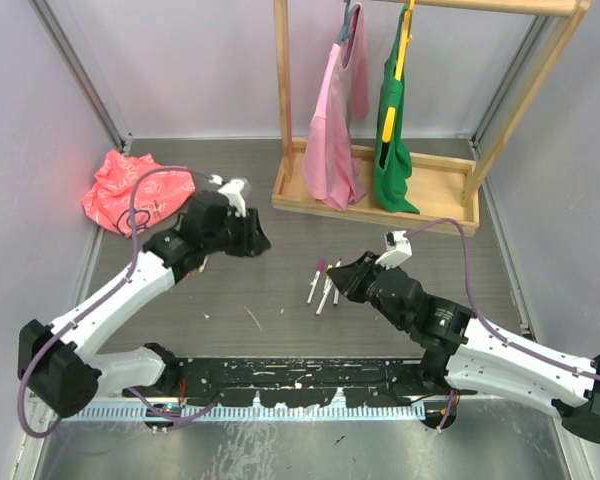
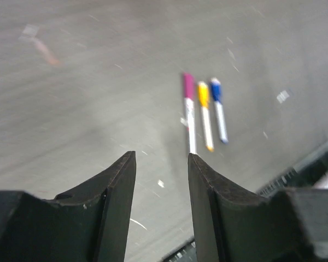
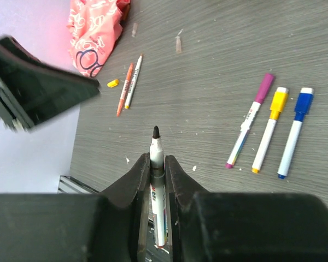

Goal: Insert the pens into the pen caps
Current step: Pick up the pen from the center of the board.

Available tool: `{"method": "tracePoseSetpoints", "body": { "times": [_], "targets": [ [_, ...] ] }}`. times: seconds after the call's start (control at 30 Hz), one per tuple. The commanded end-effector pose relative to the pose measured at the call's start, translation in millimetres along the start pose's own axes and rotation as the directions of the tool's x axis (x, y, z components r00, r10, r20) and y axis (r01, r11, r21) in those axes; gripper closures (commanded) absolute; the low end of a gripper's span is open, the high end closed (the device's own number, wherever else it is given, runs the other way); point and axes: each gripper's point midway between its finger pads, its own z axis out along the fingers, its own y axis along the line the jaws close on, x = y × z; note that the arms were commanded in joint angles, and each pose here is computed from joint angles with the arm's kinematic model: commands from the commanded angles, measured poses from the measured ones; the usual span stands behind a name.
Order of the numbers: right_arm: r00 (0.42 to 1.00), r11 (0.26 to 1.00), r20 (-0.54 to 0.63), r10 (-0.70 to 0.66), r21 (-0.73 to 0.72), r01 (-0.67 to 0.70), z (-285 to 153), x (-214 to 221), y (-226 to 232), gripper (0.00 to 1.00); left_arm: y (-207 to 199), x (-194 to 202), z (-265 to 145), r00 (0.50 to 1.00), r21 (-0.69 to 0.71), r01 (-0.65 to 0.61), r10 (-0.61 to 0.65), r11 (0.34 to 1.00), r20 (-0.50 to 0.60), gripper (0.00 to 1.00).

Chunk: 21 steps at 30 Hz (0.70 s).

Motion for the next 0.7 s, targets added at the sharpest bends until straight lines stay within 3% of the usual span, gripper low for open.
{"method": "tracePoseSetpoints", "body": {
  "times": [0.0, 0.23, 0.5, 0.67],
  "targets": [
    [1.000, 1.000, 0.015, -0.004, 0.009, 0.003, -5.3, -2.1, -7.4, 1.00, 61.4, -41.6, -3.0, 0.999, -0.247, -0.018, 0.027, 0.969, 0.032, 0.56],
    [1.000, 1.000, -0.020, -0.023, 0.001, 0.023, -11.5, 4.3, -11.6, 1.00, 149.3, -72.3, 19.5, 0.999, -0.512, -0.024, 0.001, 0.859, -0.046, 0.55],
    [0.998, 0.998, -0.034, -0.062, 0.020, 0.063, -18.8, 5.6, -21.7, 1.00, 219.6, -101.4, 44.1, 0.996, -0.638, -0.013, -0.046, 0.770, -0.075, 0.56],
    [0.993, 0.992, -0.022, -0.114, 0.046, 0.115, -23.2, -3.2, -23.5, 1.00, 252.6, -110.3, 59.1, 0.992, -0.665, 0.016, -0.093, 0.746, -0.080, 0.56]
  ]
}}
